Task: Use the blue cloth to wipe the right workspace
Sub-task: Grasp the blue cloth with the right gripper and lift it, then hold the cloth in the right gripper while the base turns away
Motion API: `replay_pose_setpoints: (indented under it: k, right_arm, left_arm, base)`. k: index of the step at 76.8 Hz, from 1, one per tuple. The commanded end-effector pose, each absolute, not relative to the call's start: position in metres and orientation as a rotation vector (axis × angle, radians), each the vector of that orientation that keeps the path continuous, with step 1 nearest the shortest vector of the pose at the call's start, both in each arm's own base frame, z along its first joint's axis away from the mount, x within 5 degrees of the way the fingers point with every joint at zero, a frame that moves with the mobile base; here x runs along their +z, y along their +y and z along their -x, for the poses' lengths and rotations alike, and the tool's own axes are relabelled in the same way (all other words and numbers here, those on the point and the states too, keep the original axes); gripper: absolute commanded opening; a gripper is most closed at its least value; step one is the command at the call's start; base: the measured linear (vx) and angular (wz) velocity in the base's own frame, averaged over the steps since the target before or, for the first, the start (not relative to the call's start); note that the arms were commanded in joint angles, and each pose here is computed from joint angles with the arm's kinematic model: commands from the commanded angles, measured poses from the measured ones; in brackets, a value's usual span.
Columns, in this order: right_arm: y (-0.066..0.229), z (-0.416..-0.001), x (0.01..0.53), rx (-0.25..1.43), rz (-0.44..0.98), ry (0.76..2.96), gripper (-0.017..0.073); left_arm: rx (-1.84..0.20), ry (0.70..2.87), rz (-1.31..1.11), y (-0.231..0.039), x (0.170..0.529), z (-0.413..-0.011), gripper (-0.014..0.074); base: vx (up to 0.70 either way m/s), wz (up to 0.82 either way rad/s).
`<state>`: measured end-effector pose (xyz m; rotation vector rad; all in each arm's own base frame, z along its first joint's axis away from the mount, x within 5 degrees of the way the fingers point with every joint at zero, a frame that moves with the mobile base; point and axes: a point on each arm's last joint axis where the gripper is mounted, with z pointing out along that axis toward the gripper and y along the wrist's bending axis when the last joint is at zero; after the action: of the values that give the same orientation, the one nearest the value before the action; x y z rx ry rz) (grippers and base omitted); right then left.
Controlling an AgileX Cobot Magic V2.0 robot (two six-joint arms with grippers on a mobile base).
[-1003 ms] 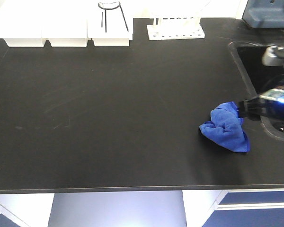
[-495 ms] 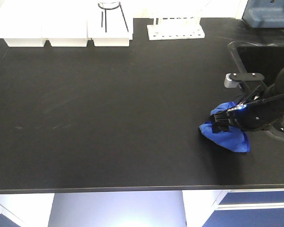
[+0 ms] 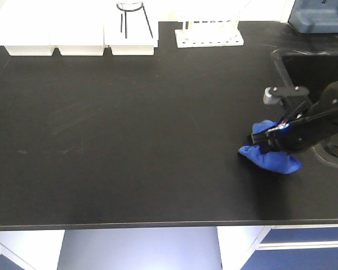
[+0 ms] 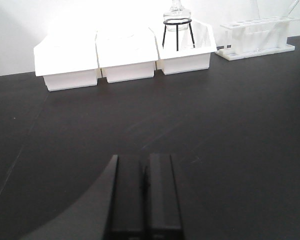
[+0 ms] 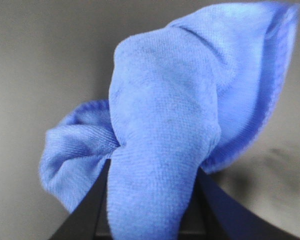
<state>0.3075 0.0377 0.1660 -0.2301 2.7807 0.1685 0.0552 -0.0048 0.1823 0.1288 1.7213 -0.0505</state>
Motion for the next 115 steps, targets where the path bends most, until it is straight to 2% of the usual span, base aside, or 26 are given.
replay_pose_setpoints:
  k: [1,18,31,47,61,82,115]
  right_arm:
    - [0.036,-0.306,0.206,0.162,0.230,2.641,-0.0006]
    - [0.036,-0.272,0.268,0.194,0.230,2.510,-0.0004]
    - [0.033,-0.229,0.310,0.208,0.204,2.349,-0.0004]
    - [0.029,-0.163,0.318,0.260,0.137,2.208,-0.0004]
    - [0.025,-0.121,0.316,0.269,0.100,2.100,-0.0004]
    - [0.021,-0.104,0.320,0.216,0.120,2.005,-0.0004]
    - [0.021,-0.102,0.320,0.217,0.125,2.012,-0.0004]
  left_arm:
    - [-0.072,1.614,-0.133,-0.006,0.198,-0.055,-0.0006]
    - [-0.072,1.614,-0.133,-0.006,0.198,-0.055,-0.0006]
    - [-0.072,1.614,-0.133,-0.006,0.198,-0.055,-0.0006]
    - [-0.072,1.614,-0.133,-0.006,0.198,-0.055,-0.0006]
    - [-0.072,1.614,-0.133,-0.006,0.198,-0.055,-0.0006]
    - [-0.072,1.614,-0.133,-0.006,0.198,-0.055,-0.0006]
    - [-0.072,1.614,-0.133,-0.006,0.198,-0.055,-0.0006]
  base:
    - [0.00,0.00]
    - [0.00,0.00]
    - [0.00,0.00]
    - [0.00,0.00]
    - [0.00,0.00]
    - [0.00,0.00]
    - [0.00,0.00]
